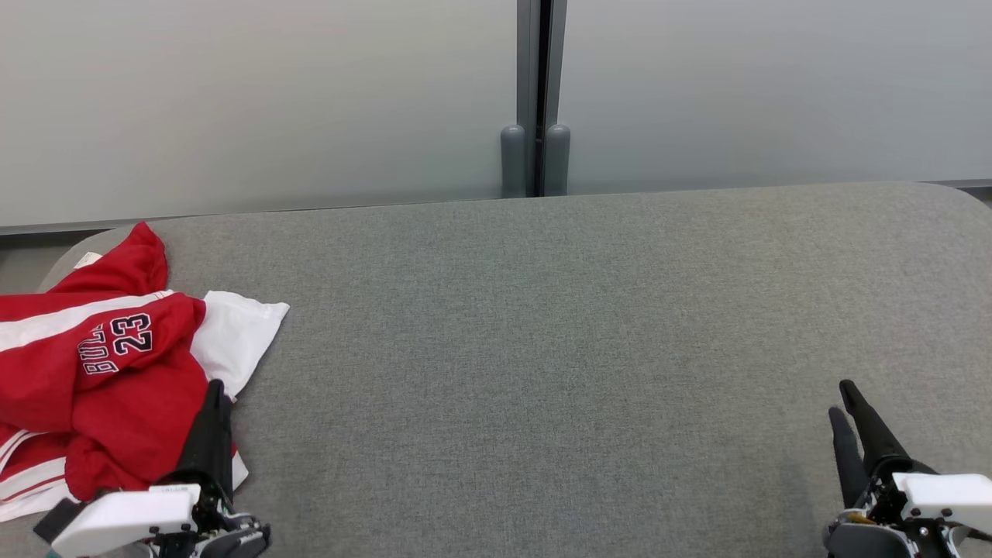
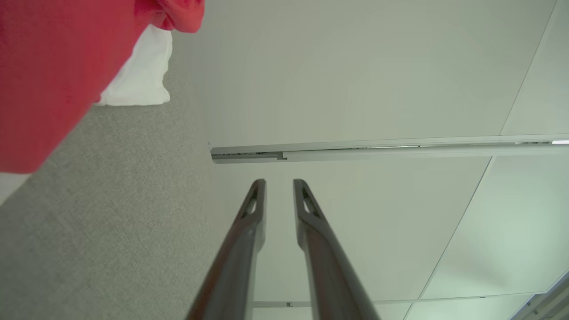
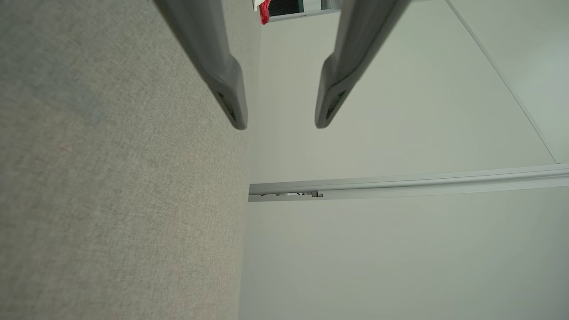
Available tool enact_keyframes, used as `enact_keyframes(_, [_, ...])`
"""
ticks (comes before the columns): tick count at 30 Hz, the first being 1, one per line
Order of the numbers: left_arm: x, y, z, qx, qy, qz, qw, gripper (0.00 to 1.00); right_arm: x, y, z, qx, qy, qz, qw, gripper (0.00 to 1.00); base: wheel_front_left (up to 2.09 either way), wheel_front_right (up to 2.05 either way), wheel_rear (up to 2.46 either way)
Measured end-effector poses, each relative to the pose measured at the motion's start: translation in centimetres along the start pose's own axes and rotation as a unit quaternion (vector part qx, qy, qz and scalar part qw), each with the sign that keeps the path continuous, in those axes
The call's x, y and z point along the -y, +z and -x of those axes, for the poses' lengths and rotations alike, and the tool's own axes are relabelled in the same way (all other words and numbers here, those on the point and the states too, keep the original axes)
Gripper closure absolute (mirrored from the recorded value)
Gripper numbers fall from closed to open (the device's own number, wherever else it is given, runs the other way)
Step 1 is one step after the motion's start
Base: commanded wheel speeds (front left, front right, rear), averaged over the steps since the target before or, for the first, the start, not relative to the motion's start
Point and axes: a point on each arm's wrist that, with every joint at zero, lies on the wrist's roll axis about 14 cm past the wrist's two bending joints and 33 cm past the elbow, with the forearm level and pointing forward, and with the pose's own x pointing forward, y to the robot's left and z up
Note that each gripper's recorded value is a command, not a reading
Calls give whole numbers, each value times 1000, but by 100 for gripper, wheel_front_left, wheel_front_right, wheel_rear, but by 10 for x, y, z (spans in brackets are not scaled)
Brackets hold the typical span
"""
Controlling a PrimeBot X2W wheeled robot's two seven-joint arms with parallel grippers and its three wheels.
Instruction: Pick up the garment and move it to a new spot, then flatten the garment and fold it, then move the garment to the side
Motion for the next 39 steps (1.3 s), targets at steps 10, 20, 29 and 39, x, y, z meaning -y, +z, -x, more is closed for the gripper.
enact_keyframes(10, [-5, 1, 6, 17, 6, -4, 1000, 0, 2, -12, 1, -5, -2, 3, 1000, 0, 0, 0, 0])
enact_keyframes(20, [10, 2, 4, 26, -14, -71, 997, 0, -18, -20, -5, -4, 27, 37, 999, 0, 0, 0, 0])
enact_keyframes(29, [18, 3, 3, 34, -25, -148, 988, 0, -32, -29, -8, -9, 49, 94, 994, 0, 0, 0, 0])
enact_keyframes(39, [24, -2, 3, 34, -27, -264, 963, 0, -40, -39, -9, -14, 67, 184, 980, 0, 0, 0, 0])
